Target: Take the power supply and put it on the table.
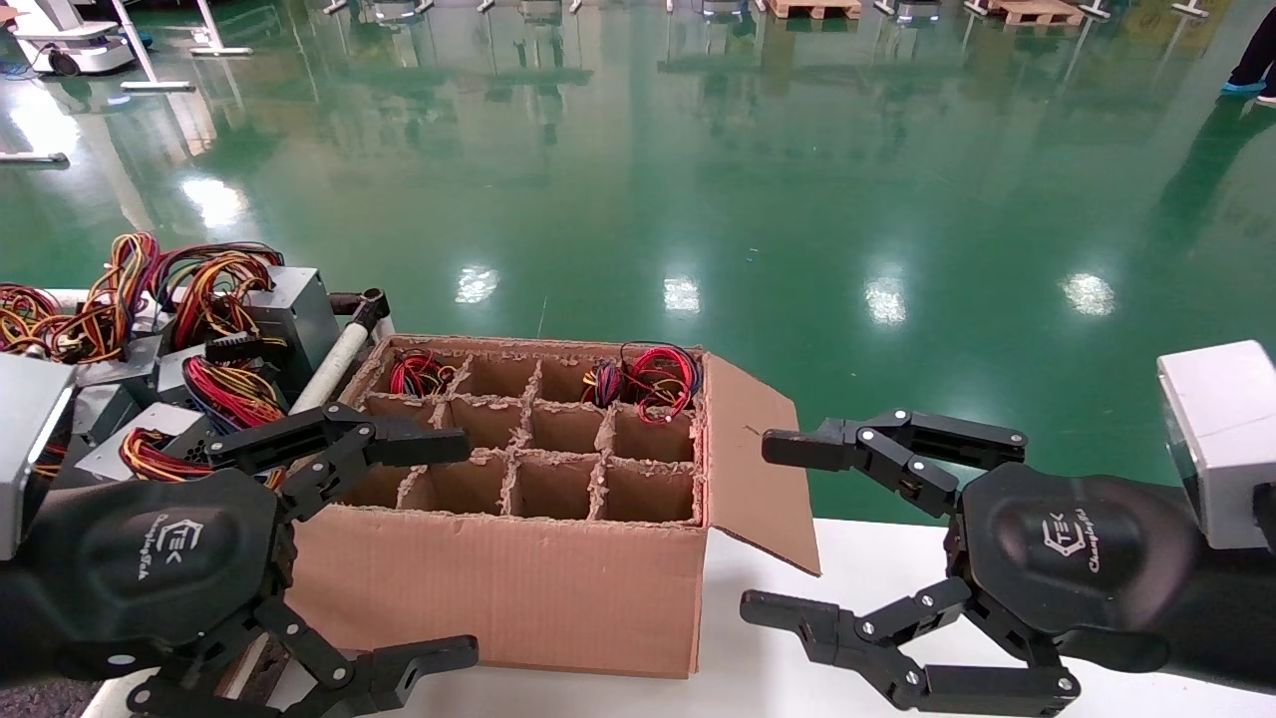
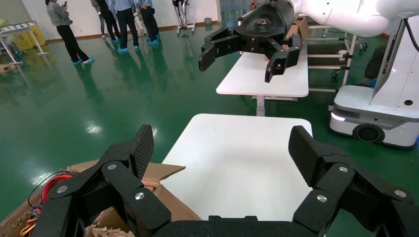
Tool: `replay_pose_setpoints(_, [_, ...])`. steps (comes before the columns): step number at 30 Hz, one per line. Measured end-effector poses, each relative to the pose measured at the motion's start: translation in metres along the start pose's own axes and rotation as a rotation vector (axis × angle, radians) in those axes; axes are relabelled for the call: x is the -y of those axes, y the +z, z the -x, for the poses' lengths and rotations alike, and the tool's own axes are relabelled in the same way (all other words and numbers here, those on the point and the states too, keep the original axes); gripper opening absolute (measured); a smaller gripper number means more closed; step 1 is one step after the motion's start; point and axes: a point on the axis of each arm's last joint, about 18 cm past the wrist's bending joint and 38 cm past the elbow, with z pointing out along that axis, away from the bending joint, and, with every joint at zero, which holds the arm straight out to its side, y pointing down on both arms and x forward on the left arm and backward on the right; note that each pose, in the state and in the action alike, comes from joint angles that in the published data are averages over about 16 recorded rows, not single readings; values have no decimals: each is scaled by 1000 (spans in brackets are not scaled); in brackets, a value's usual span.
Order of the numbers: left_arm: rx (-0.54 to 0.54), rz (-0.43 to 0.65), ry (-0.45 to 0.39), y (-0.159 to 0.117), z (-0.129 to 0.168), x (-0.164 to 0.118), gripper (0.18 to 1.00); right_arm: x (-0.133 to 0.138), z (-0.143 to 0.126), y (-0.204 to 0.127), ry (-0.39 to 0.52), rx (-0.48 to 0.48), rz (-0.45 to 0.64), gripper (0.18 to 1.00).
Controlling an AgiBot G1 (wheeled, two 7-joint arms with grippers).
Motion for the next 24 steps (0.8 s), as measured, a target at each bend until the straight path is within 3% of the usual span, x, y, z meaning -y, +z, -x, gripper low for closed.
replay_pose_setpoints(8, [64, 32, -10, 3, 17, -4, 1001, 0, 0, 0, 0, 0, 0, 690])
replay_pose_setpoints(24, [252, 228, 5, 33, 100, -19, 1001, 0, 0, 0, 0, 0, 0, 336])
